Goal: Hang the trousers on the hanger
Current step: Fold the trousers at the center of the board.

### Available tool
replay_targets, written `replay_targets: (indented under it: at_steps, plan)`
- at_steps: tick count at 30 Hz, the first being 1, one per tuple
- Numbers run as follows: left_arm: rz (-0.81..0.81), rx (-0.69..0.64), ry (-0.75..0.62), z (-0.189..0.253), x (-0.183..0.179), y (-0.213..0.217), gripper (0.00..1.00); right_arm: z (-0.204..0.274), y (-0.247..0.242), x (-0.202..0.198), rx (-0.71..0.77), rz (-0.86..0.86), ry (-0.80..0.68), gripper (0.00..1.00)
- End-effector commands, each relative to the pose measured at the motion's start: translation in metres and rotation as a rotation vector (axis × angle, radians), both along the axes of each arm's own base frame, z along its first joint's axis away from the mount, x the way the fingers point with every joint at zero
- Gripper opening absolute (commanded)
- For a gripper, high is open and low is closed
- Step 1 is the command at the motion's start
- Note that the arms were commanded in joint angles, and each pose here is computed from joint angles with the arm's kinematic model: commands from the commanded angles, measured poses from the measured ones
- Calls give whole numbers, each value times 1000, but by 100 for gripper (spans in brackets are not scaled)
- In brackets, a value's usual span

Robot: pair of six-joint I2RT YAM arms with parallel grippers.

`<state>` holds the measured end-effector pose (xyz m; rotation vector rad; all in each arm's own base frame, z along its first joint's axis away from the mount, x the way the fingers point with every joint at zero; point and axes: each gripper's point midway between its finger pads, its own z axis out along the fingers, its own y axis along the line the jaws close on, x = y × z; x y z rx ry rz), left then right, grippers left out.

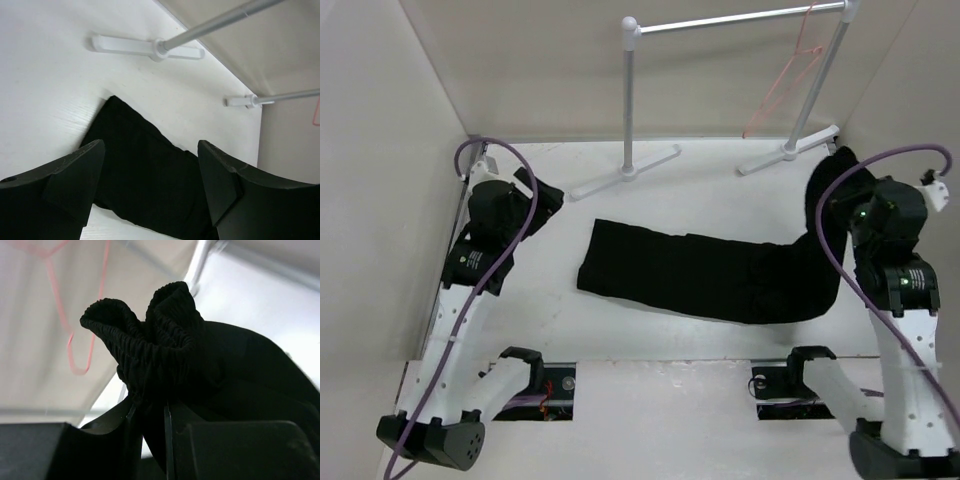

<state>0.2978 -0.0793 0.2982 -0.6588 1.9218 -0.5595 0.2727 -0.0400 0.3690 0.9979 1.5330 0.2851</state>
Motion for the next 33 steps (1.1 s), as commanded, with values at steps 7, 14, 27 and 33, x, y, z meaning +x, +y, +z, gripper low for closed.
replay_targets:
  at_steps: [7, 14, 27, 33]
  plan:
    - [74, 22, -46, 19, -2, 31, 74, 13, 171, 33, 15, 250, 24, 19]
    - [158, 21, -60, 23, 2, 54, 74, -31, 388, 37, -55, 555, 136, 24]
    - [228, 68, -2, -1, 5, 70, 75, -91, 436, -8, -34, 780, 232, 82]
    - [-16, 119, 120, -70, 3, -7, 74, -134, 299, 2, -84, 702, 261, 35]
